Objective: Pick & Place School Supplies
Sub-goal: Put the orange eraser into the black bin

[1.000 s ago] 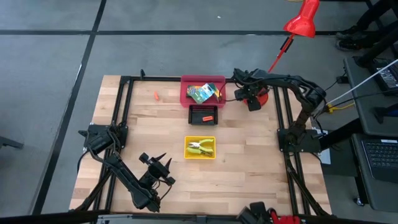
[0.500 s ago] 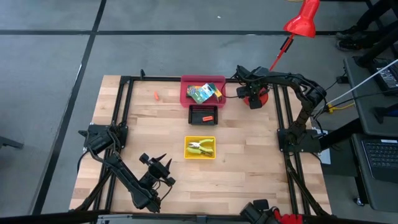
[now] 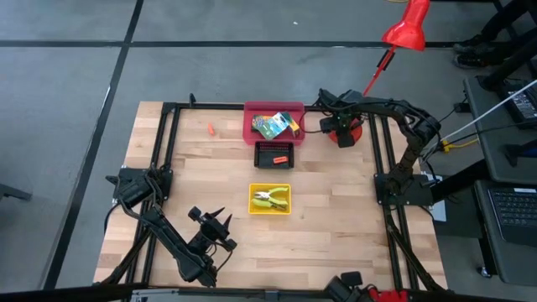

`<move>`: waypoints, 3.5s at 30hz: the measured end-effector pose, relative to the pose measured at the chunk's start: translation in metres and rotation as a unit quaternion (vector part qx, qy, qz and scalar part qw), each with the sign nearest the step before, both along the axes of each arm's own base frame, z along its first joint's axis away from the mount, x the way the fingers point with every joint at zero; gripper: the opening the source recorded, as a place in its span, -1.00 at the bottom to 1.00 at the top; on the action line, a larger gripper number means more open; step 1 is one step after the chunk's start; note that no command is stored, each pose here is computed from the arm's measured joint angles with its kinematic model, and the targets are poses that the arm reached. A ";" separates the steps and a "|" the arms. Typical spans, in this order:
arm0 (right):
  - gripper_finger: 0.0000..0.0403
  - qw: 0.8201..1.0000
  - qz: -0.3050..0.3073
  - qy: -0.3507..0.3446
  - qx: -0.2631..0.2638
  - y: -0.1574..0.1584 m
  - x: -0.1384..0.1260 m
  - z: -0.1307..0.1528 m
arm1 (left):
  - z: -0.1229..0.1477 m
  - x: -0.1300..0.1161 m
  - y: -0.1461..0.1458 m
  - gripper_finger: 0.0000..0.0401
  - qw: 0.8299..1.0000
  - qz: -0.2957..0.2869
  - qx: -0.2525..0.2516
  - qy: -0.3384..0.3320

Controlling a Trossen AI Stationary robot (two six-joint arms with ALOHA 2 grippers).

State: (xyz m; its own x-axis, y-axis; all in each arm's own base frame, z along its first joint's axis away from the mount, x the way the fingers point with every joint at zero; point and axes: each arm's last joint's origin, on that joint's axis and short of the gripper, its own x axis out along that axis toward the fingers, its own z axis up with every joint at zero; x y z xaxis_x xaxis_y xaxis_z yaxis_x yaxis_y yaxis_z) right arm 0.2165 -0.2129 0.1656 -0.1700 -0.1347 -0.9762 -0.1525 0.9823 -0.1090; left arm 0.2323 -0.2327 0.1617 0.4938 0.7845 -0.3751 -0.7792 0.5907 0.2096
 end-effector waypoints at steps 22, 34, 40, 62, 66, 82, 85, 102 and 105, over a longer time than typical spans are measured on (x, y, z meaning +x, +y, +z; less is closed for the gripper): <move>-0.66 0.992 0.090 -0.078 0.034 0.091 0.035 0.044 | 0.000 0.000 0.000 -0.25 1.000 -0.002 0.002 0.003; -0.66 0.942 0.198 -0.272 0.018 0.156 0.093 0.083 | 0.000 0.000 0.000 -0.25 1.000 -0.005 0.005 0.000; -0.66 0.916 0.205 -0.343 0.034 0.144 0.111 0.088 | 0.000 0.000 0.000 -0.25 1.000 -0.005 0.006 0.000; -0.35 0.899 0.185 -0.394 0.057 0.107 0.138 0.052 | -0.001 -0.001 -0.002 -0.25 1.000 -0.002 -0.005 0.001; -0.27 0.899 0.175 -0.396 0.063 0.107 0.138 0.052 | -0.001 -0.001 -0.002 -0.25 1.000 -0.001 -0.007 0.002; -0.25 0.869 0.098 -0.430 0.223 0.181 0.139 0.083 | 0.019 -0.004 0.004 -0.25 0.985 0.113 -0.130 0.010; -0.25 0.857 0.115 -0.428 0.262 0.211 0.135 0.094 | 0.047 -0.010 0.009 -0.25 0.984 0.104 -0.146 0.002; -0.25 0.815 0.193 -0.395 0.377 0.336 0.083 0.127 | 0.196 -0.074 -0.048 -0.16 0.869 -0.432 -0.216 -0.108; -0.25 0.810 0.195 -0.419 0.361 0.356 0.081 0.129 | 0.193 -0.065 -0.039 -0.20 0.865 -0.419 -0.268 -0.062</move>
